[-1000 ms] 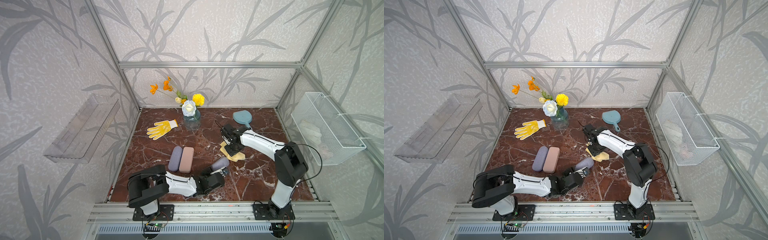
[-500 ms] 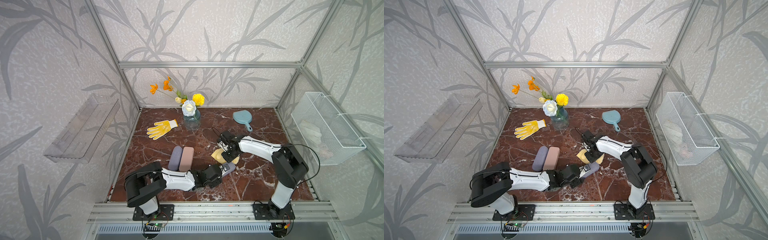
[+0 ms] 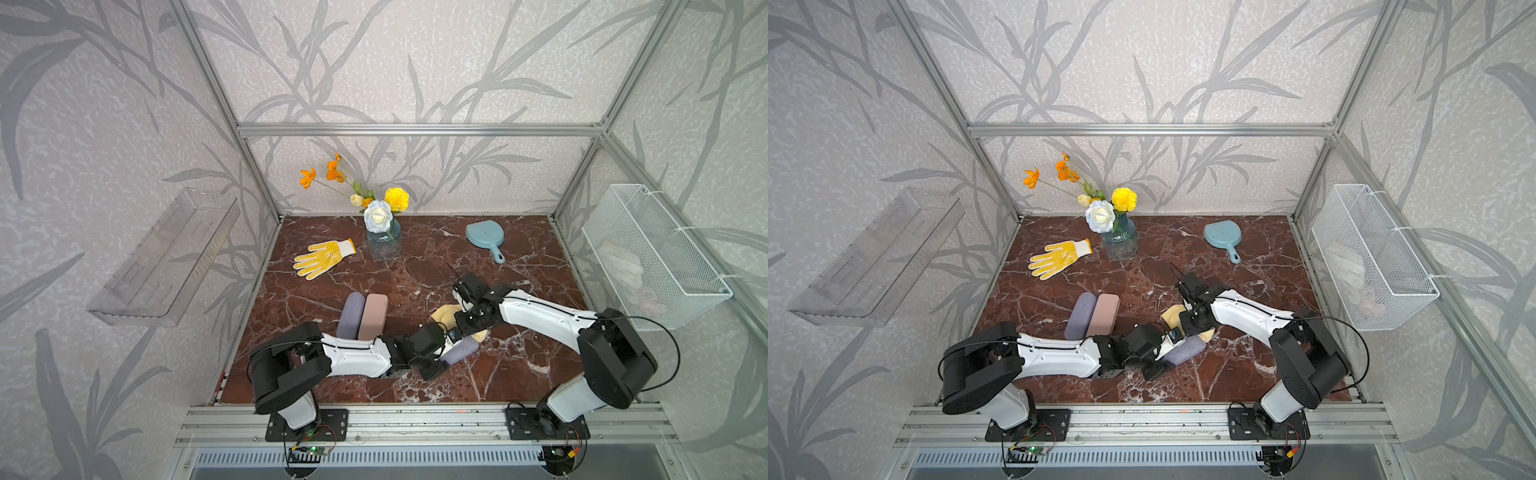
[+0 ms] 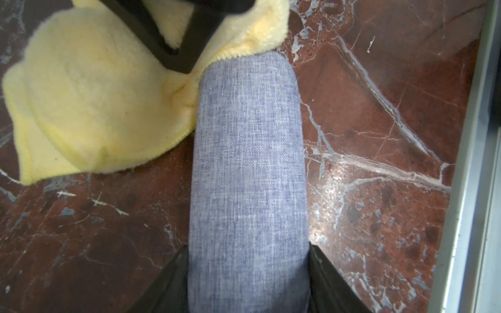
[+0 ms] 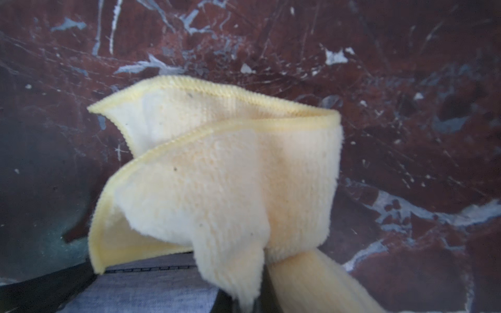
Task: Wipe the eyeglass case
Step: Wipe the dirt from the eyeglass case.
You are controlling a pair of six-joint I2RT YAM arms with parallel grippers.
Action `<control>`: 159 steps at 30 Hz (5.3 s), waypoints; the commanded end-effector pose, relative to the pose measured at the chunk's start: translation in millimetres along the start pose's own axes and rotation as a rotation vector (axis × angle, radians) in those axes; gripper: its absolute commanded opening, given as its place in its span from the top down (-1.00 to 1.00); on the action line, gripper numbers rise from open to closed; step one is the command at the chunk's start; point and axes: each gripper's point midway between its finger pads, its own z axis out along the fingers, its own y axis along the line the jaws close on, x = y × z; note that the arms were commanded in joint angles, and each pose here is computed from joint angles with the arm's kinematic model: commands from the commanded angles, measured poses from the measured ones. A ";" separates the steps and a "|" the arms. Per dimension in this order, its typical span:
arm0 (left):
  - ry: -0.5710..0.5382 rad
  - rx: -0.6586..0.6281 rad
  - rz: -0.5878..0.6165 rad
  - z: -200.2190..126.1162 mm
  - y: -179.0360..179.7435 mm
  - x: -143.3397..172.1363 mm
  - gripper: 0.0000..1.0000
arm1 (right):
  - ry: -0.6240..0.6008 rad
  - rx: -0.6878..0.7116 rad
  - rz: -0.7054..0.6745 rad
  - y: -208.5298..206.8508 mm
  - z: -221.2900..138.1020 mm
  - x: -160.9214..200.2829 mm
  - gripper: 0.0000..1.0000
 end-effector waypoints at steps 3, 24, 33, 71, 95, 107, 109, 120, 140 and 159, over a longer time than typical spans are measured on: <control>0.135 -0.258 -0.140 0.3 59.0 43.3 1.00 | 0.254 0.138 0.052 -37.8 -22.4 61.2 1.00; 0.130 -0.195 -0.105 5.1 49.8 42.5 1.00 | 0.040 0.155 -0.244 -4.9 -3.1 -97.7 1.00; 0.176 -0.209 -0.202 6.4 61.2 45.3 1.00 | 0.167 -0.108 -0.200 42.6 8.8 -23.5 1.00; 0.212 0.312 -0.551 11.6 33.2 34.9 1.00 | 0.002 -0.177 0.160 55.1 -20.1 -21.9 1.00; 0.218 0.289 -0.561 11.9 37.1 39.7 1.00 | -0.091 -0.083 0.235 2.7 -26.8 -78.0 1.00; 0.221 0.257 -0.567 12.9 41.9 41.6 1.00 | -0.132 0.012 0.106 -17.6 -82.7 -53.7 1.00; 0.215 0.229 -0.562 11.9 45.7 42.9 1.00 | -0.065 -0.119 0.129 12.6 -79.0 -34.6 1.00; 0.186 0.011 -0.361 2.1 46.5 45.0 1.00 | 0.166 -0.273 0.269 29.7 -8.5 -6.5 1.00; 0.168 -0.142 -0.195 -3.3 39.3 39.6 1.00 | 0.118 -0.472 0.239 91.8 -42.2 -21.6 1.00; 0.039 0.082 -0.308 -27.0 33.9 1.6 1.00 | 0.054 0.103 0.235 -74.2 -30.9 -17.0 1.00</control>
